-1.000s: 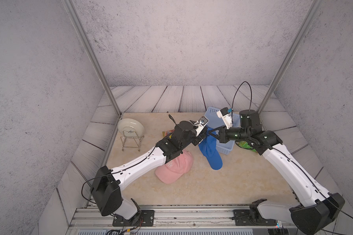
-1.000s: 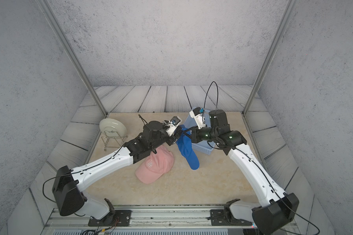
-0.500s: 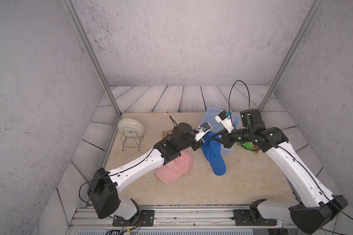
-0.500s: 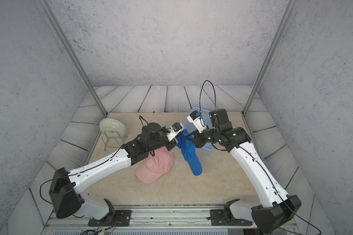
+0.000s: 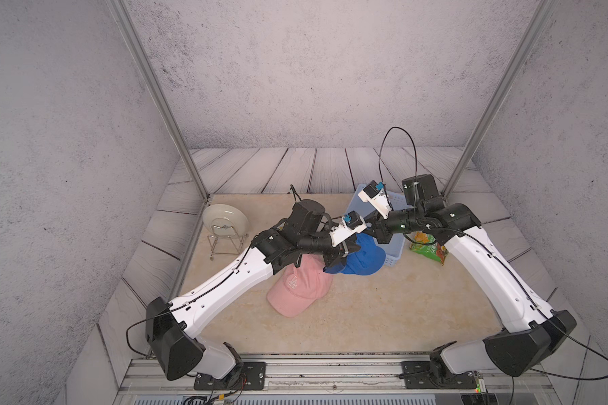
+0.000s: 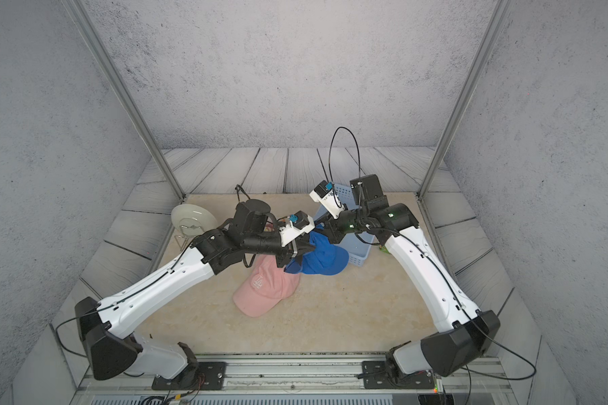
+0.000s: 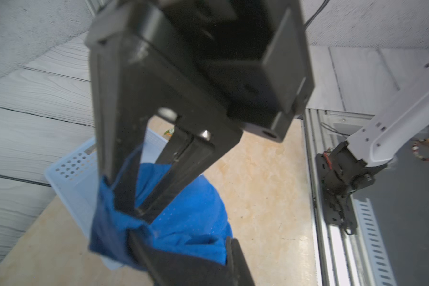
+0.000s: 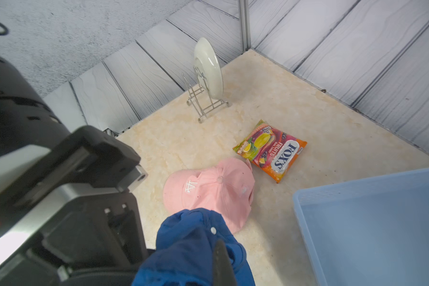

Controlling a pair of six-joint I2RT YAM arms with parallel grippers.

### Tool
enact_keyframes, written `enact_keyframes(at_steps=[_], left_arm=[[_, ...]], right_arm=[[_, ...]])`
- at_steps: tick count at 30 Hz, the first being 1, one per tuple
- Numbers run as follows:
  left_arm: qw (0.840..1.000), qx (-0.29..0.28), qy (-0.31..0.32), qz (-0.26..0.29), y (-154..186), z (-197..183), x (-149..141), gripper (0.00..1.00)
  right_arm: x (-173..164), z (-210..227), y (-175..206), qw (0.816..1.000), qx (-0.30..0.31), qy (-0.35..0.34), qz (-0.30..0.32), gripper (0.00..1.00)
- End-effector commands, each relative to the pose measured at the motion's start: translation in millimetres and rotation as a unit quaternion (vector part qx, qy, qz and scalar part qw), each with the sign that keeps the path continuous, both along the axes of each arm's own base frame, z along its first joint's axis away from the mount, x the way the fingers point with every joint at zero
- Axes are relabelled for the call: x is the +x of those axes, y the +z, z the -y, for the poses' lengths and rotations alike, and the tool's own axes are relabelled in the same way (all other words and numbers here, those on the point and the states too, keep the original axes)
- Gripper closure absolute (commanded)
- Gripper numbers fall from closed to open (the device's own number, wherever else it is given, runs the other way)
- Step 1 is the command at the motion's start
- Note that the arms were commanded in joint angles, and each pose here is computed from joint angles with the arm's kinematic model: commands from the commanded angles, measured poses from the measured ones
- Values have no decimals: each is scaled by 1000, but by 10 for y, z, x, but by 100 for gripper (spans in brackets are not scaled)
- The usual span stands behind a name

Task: Turn the baseball cap inside out
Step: Turn over the baseball cap.

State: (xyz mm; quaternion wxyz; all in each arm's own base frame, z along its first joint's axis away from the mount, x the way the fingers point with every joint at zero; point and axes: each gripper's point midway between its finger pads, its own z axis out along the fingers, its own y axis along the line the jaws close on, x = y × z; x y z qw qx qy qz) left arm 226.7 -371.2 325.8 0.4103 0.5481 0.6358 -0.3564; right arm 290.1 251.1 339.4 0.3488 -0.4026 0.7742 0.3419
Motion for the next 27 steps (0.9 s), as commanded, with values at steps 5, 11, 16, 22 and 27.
enact_keyframes(at_steps=[5, 11, 16, 22, 27], left_arm=[[983, -109, -90, -114, 483, -81, -267, 100], [976, -136, -77, -150, 581, -230, -81, 100], [976, -142, -73, -147, 643, -271, -13, 100], [976, -145, -70, -148, 684, -271, 44, 100], [976, -147, -69, -147, 700, -263, 69, 100]], right_arm=[[157, 92, -9, 999, -13, -18, 38, 74], [79, 313, 138, 994, -16, -67, 86, 38], [2, 525, 343, 982, 17, -127, 141, 22], [-244, 540, 545, 967, 111, -128, 193, 16], [-352, 342, 541, 964, 212, -86, 135, 23]])
